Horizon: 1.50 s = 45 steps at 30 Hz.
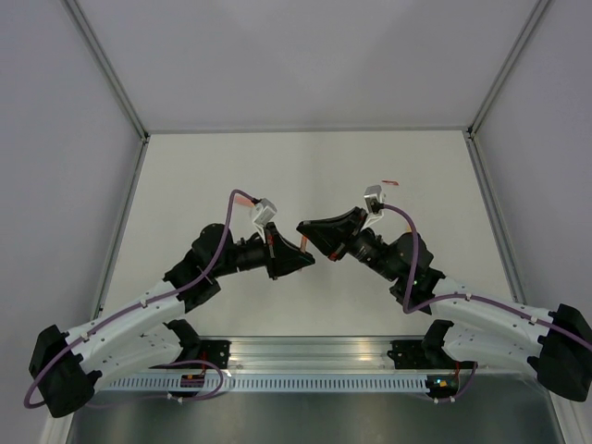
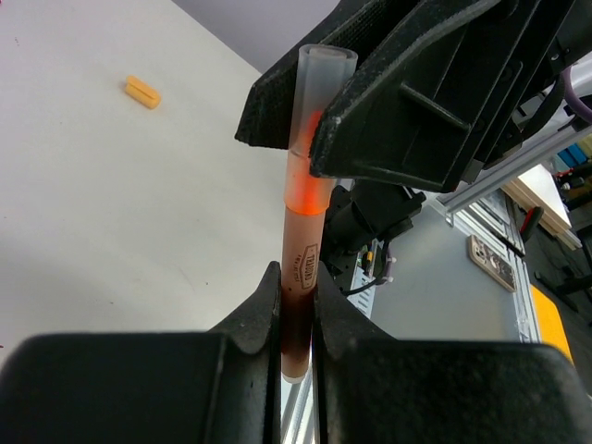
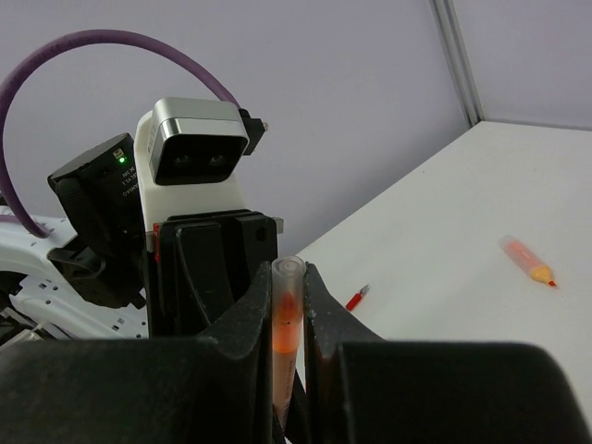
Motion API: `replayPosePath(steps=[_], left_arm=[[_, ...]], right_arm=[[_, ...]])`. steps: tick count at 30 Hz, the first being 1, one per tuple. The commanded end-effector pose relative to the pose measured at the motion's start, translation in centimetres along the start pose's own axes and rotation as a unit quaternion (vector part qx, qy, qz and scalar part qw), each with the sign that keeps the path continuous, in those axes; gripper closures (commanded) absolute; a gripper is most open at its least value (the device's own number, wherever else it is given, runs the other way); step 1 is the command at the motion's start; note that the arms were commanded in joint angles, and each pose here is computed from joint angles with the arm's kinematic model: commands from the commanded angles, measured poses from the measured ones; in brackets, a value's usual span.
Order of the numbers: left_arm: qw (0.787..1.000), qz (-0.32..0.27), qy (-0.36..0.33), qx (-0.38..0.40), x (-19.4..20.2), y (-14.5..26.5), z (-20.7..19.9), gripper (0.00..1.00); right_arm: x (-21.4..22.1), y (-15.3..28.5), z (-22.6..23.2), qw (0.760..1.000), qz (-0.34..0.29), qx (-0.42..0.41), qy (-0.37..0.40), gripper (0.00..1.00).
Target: Insert the pens into the pen caps
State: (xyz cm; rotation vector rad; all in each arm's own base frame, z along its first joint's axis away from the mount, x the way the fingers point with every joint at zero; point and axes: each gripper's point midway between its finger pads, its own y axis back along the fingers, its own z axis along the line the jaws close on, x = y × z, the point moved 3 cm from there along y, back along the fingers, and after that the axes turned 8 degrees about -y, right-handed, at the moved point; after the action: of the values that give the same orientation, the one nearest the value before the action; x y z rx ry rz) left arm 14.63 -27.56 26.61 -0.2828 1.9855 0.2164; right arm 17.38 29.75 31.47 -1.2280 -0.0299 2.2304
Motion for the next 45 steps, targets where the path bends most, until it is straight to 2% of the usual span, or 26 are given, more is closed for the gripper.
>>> replayPosePath(steps=[1, 8, 18, 22, 29, 32, 36, 42, 45], left_arm=[[0.977, -0.185, -0.043, -0.095, -10.9, 0.3, 1.2, 0.98], [0.973, -0.183, -0.051, -0.133, -11.8, 0.2, 2.6, 0.98], [0.966, -0.199, -0.039, -0.16, -13.0, 0.8, 3.5, 0.98], [0.96, -0.21, -0.031, -0.183, -13.5, 1.6, 4.1, 0.98], [0.964, -0.202, -0.009, -0.171, -13.2, 0.6, 4.6, 0.98], [0.967, -0.193, -0.008, -0.163, -12.4, 0.4, 4.6, 0.98], [0.975, -0.171, -0.014, -0.142, -10.9, 0.2, 4.4, 0.98], [0.98, -0.145, -0.03, -0.136, -8.9, 0.3, 4.7, 0.98], [0.984, -0.127, -0.041, -0.121, -7.9, 0.2, 4.5, 0.98]], right_arm=[[9.0, 4.0, 0.7, 0.978, 0.198, -0.049, -0.039, 1.0], [9.7, 4.8, 1.7, 0.971, 0.22, -0.073, -0.06, 1.0], [11.6, 5.3, 1.4, 0.966, 0.246, -0.055, -0.057, 1.0], [11.6, 6.0, 0.8, 0.969, 0.238, -0.033, -0.047, 1.0], [12.2, 5.6, 1.3, 0.972, 0.22, -0.046, -0.073, 1.0], [11.5, 5.0, 1.1, 0.977, 0.198, -0.035, -0.072, 1.0], [8.4, 3.8, 1.2, 0.988, 0.149, -0.006, -0.034, 1.0], [5.2, 3.0, 0.9, 0.991, 0.125, 0.053, 0.005, 1.0], [4.1, 3.5, 0.7, 0.99, 0.118, 0.078, 0.023, 0.83]])
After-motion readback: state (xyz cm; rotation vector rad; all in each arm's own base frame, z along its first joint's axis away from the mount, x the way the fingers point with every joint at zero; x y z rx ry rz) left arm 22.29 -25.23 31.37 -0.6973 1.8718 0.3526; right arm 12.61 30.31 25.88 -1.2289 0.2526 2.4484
